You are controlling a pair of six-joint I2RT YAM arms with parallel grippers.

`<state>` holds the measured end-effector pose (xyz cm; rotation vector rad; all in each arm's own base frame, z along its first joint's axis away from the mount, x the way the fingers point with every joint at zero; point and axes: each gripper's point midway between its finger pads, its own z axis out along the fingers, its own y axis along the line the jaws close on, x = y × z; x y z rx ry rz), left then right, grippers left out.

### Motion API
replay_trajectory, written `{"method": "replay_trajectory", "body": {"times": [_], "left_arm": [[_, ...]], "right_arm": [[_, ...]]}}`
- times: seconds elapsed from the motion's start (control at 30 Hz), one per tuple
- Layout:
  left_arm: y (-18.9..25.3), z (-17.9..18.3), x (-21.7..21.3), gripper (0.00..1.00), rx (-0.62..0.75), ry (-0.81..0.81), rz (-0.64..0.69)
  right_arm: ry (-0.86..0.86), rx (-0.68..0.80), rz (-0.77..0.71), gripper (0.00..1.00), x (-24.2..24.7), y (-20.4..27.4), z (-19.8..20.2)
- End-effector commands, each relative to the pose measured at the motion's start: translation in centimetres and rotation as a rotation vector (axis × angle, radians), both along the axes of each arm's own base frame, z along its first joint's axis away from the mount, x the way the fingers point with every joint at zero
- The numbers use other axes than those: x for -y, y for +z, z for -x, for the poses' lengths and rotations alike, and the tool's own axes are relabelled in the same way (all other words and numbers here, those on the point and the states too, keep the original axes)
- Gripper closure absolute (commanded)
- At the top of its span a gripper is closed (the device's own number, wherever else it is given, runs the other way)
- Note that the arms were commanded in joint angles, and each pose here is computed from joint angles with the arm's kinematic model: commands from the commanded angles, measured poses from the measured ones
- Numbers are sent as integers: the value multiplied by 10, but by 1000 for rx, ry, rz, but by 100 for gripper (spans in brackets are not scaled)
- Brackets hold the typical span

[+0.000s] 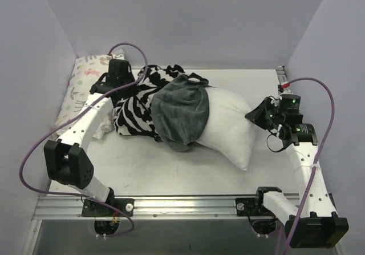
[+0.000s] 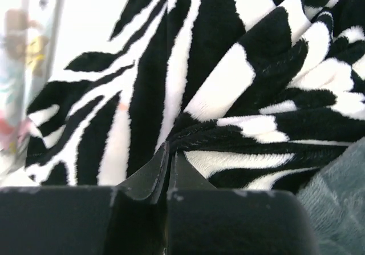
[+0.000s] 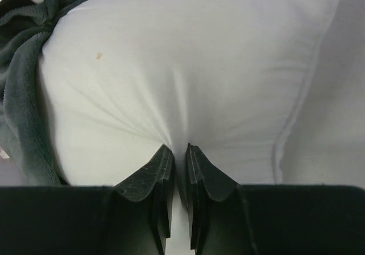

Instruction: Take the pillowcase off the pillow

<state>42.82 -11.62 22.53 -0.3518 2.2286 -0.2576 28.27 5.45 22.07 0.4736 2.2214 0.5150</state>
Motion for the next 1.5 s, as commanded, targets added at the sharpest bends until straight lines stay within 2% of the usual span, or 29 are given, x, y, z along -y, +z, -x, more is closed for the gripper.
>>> {"method": "replay_trajectory", "body": {"times": [0.0,0.1,0.13,0.23,0.3,0.33,0.43,0.47,0.5,0.57,0.63,0.73,0.87,0.9,0.97,1.0,1.03,1.07,1.1,1.13,1.23,1.37,1.47], "left_arm": [[12,-4,-117,100,38,330,-137],[1,-5,-82,100,29,226,-116],[2,-7,-57,100,46,158,-90],[-7,-1,-21,100,39,78,-78],[-12,3,-11,100,35,51,-69],[-11,4,-3,100,37,36,-57],[-10,10,7,99,46,3,-43],[-10,12,12,99,46,-11,-40],[-7,13,15,98,52,-23,-35],[-4,15,23,95,56,-53,-29],[0,17,33,92,64,-86,-27],[2,19,40,88,61,-112,-31],[3,22,53,74,60,-167,-29],[4,23,55,60,62,-182,-37],[10,26,61,42,77,-201,-50],[18,29,60,29,98,-206,-62],[22,32,62,25,108,-218,-65],[35,37,61,21,140,-221,-64],[40,40,59,18,153,-225,-77],[46,45,61,17,166,-235,-80],[63,64,61,13,217,-253,-83],[65,108,91,12,253,-344,-50],[37,131,124,11,234,-404,0]], "right_arm": [[-179,35,117,100,48,15,-9],[-154,24,97,100,42,10,-12],[-143,20,96,100,40,9,-12],[-107,38,157,100,32,13,-13],[-29,53,198,89,11,17,-10],[1,67,210,71,5,21,-10],[165,113,246,48,-38,27,-3],[195,137,286,35,-48,29,-3],[298,148,331,30,-73,24,4],[388,166,386,17,-96,17,8],[459,151,477,12,-113,1,9],[507,115,528,3,-125,-29,0],[577,50,528,1,-145,-71,-10],[591,13,534,1,-148,-87,-11],[573,-20,534,7,-148,-100,-13],[564,-50,540,21,-147,-109,-15],[559,-60,536,39,-146,-112,-15],[533,-76,526,66,-143,-113,-16],[515,-77,523,87,-141,-112,-17],[515,-77,510,100,-142,-110,-16],[487,-73,491,100,-138,-100,-17],[484,-54,447,100,-141,-79,-15],[491,-34,399,100,-148,-63,-13]]}}
